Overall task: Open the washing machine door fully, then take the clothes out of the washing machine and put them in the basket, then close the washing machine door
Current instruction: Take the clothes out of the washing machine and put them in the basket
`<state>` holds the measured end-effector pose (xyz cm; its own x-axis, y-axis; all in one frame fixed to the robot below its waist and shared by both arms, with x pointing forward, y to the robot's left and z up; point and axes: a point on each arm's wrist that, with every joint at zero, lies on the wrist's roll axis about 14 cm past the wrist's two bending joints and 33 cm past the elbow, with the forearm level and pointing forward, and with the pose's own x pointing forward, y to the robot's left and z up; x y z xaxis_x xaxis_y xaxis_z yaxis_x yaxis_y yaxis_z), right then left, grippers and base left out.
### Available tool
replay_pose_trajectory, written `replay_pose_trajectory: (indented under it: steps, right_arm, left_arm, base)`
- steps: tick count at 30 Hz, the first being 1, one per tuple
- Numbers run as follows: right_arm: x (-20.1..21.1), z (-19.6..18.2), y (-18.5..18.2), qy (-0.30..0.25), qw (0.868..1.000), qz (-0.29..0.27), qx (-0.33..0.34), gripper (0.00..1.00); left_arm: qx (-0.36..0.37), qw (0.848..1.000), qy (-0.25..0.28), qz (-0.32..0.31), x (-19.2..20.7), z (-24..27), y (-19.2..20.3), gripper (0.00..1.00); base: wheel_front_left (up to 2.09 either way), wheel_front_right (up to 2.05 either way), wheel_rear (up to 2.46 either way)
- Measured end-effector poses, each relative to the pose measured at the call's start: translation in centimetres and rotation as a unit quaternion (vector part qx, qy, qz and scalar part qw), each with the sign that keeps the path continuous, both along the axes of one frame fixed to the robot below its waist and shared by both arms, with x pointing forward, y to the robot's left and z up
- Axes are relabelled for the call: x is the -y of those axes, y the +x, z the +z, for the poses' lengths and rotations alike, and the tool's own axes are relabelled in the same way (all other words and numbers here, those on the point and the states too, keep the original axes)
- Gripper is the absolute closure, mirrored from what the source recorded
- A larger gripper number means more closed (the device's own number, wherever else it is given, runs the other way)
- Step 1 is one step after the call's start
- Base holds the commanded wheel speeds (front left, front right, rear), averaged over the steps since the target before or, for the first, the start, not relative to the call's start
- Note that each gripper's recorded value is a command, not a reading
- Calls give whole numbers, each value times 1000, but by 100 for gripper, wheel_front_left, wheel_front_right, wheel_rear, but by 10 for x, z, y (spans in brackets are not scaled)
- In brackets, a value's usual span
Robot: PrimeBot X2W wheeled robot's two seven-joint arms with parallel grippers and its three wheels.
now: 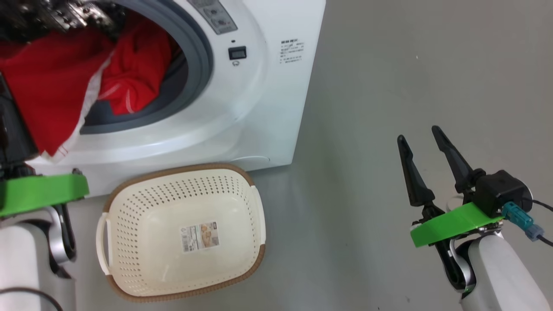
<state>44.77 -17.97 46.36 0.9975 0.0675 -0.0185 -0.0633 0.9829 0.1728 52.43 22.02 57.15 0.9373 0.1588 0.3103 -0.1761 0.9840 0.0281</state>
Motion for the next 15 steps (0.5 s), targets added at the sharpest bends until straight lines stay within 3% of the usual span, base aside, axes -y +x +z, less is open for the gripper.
replay_pose_trajectory:
  steps: [15]
  right_arm:
    - [-4, 17, -20, 7, 1000, 3, 16, 0]
  left_arm:
    - [105, 993, 58, -12, 18, 77, -53, 100]
  base:
    - [0, 0, 0]
